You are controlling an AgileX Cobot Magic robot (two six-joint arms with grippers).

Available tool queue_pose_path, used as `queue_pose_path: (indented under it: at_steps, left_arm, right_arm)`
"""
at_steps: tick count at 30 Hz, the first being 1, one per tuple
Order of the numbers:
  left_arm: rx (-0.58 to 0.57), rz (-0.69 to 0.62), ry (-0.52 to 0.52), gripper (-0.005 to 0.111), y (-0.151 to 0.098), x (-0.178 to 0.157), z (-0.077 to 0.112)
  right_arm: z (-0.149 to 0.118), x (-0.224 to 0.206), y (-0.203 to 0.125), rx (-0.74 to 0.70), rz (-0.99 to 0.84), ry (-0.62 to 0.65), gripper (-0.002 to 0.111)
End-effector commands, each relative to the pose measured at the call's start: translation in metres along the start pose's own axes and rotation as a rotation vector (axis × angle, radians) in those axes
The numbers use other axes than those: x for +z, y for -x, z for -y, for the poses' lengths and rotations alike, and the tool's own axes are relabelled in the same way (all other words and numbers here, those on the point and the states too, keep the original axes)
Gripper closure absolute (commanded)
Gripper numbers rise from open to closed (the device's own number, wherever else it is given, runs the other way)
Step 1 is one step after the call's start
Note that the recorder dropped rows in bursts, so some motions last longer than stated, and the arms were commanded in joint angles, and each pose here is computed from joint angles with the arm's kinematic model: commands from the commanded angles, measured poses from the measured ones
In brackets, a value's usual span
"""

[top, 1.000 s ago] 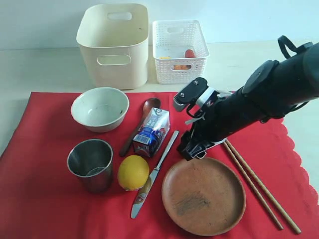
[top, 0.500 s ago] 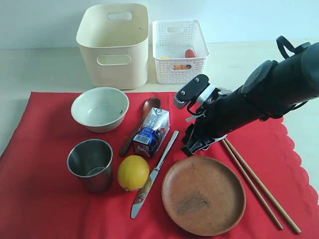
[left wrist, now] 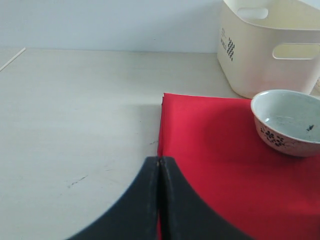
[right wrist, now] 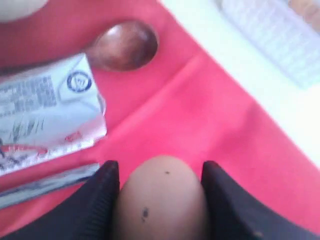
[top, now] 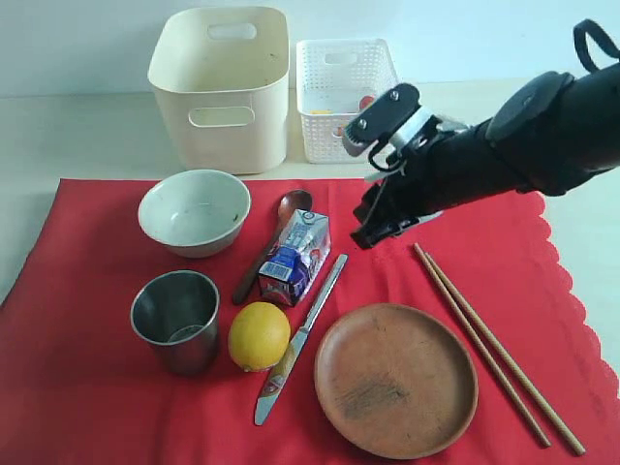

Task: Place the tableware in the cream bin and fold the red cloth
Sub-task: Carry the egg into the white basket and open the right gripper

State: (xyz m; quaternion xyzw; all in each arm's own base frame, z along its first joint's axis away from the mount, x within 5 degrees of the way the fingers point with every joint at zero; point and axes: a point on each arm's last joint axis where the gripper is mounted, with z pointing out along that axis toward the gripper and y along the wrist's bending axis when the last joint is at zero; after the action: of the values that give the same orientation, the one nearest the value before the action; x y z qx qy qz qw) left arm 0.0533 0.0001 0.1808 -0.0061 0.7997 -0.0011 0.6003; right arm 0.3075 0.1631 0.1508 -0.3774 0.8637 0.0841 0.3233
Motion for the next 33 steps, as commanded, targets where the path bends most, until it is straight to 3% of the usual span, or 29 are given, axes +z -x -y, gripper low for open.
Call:
queue_pose_path:
  at_steps: [1, 8, 13, 23, 33]
  left_arm:
    - [0.004, 0.017, 0.003, 0.107, 0.001, 0.0, 0.0]
    - [0.004, 0.017, 0.003, 0.107, 0.001, 0.0, 0.0]
    - [0.004, 0.017, 0.003, 0.107, 0.001, 0.0, 0.0]
    - [0.004, 0.017, 0.003, 0.107, 0.001, 0.0, 0.0]
    - [0.004, 0.017, 0.003, 0.107, 0.001, 0.0, 0.0]
  right_arm:
    - [0.012, -0.013, 0.035, -0.01, 0.116, -0.064, 0.108]
    - [0.042, -0.016, 0.086, -0.009, 0.283, -0.263, 0.108]
    - [0.056, 0.006, 0.107, -0.009, 0.325, -0.32, 0.108]
    - [0.087, 0.061, 0.117, 0.039, 0.337, -0.384, 0.108]
    - [0.092, 0.08, 0.11, 0.057, 0.317, -0.404, 0.108]
